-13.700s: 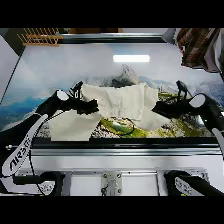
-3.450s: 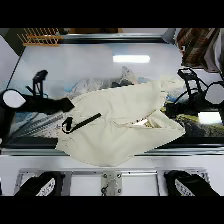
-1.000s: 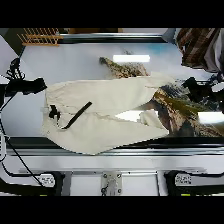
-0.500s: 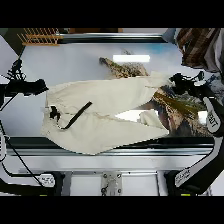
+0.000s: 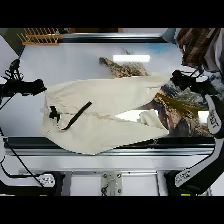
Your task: Fold the clothes and pants, and hang the long-sleeved shirts on hangers.
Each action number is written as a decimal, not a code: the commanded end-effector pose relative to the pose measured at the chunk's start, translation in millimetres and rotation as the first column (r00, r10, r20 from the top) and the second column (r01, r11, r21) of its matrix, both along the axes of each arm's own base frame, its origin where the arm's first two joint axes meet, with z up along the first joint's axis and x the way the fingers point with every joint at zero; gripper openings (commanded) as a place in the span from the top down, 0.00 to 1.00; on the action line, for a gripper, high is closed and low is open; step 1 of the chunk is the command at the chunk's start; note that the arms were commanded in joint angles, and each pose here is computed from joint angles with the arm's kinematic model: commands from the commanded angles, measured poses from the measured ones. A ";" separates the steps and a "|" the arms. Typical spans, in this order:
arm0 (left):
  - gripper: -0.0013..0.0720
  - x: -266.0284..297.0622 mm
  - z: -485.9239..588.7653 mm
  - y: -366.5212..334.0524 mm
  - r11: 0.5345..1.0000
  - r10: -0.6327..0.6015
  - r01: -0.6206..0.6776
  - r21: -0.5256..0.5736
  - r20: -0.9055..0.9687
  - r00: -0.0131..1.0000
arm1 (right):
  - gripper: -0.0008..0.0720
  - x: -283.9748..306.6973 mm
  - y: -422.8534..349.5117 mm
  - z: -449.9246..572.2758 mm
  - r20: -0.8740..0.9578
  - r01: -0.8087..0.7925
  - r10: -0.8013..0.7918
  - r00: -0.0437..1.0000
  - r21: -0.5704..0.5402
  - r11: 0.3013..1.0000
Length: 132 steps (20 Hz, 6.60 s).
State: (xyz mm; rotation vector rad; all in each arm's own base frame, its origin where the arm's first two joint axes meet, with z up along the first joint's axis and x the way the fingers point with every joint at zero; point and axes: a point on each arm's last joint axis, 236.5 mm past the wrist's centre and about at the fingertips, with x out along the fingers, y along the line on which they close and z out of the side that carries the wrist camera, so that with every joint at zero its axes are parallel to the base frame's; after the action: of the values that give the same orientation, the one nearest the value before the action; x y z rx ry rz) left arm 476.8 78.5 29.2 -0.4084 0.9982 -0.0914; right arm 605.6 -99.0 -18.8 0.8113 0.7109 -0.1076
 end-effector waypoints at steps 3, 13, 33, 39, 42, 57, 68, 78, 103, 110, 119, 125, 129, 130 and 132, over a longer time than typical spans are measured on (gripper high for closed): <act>0.97 -8.3 69.3 25.9 0.995 0.059 -0.071 0.073 0.153 0.986 | 0.97 -77.7 -11.0 143.0 -0.042 -0.195 0.196 0.980 -0.437 0.878; 0.97 -33.7 87.0 30.9 0.984 0.106 -0.134 0.113 0.226 0.968 | 0.97 -194.4 4.3 191.6 -0.266 -0.273 0.169 0.949 -0.427 0.862; 0.05 135.6 50.4 32.5 0.977 0.210 -0.208 -0.035 0.273 0.939 | 0.25 30.8 -16.2 139.4 0.368 0.265 -0.192 0.910 -0.159 0.951; 0.05 39.0 35.7 82.7 0.962 0.245 -0.246 0.119 0.021 0.969 | 0.26 -35.8 13.5 190.0 0.235 0.051 0.048 0.971 -0.397 0.916; 0.05 -46.5 -18.7 93.5 0.935 0.346 -0.323 0.147 -0.170 0.923 | 0.26 -94.8 41.5 183.2 0.137 -0.044 0.107 0.985 -0.399 0.916; 0.05 -145.3 -142.9 32.5 0.858 0.433 -0.499 -0.121 -0.350 0.830 | 0.26 -221.2 90.4 142.7 0.041 -0.144 0.167 0.985 -0.337 0.930; 0.97 -105.3 -126.5 11.5 0.905 0.383 -0.416 -0.094 -0.249 0.889 | 0.26 -247.0 73.3 102.9 -0.151 -0.197 0.155 0.976 -0.325 0.925; 0.97 -104.7 -110.5 1.0 0.932 0.302 -0.343 -0.115 -0.276 0.912 | 0.26 -279.5 156.3 -75.0 -0.472 -0.471 0.434 0.767 0.046 0.881; 0.97 -129.1 0.5 16.2 0.959 0.280 -0.279 0.047 -0.016 0.960 | 0.97 -416.3 16.7 134.2 -0.487 -0.187 -0.047 0.872 -0.421 0.888; 0.97 -117.1 -38.6 -12.6 0.980 0.199 -0.198 0.027 -0.111 0.974 | 0.97 -345.7 -10.7 53.1 -0.652 -0.204 -0.035 0.757 -0.287 0.936; 0.97 -105.8 -49.3 -21.3 0.983 0.183 -0.181 0.026 -0.108 0.977 | 0.97 -133.3 -9.4 3.9 -0.450 -0.111 -0.044 0.892 -0.313 0.943; 0.97 -106.0 -49.5 -21.5 0.983 0.182 -0.180 0.026 -0.109 0.977 | 0.20 -76.1 -4.5 41.7 -0.184 0.022 -0.083 0.979 -0.308 0.951; 0.97 -108.3 -50.5 -23.2 0.984 0.176 -0.175 0.023 -0.119 0.977 | 0.20 -114.3 -32.5 77.8 -0.219 -0.046 -0.045 0.975 -0.391 0.919; 0.97 -109.4 -51.0 -24.0 0.985 0.174 -0.172 0.021 -0.125 0.977 | 0.20 -138.1 -43.3 74.2 -0.275 -0.070 -0.045 0.960 -0.393 0.917; 0.97 -110.9 -51.6 -25.1 0.985 0.170 -0.169 0.019 -0.132 0.977 | 0.20 -193.1 -61.0 49.2 -0.386 -0.040 -0.097 0.917 -0.332 0.942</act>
State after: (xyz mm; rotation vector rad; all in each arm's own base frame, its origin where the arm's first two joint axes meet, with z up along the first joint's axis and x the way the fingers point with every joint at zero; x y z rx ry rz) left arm 368.4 55.3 -21.0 -0.4944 1.0774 0.0999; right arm 469.9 -143.3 44.3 0.4520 0.9135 -0.3829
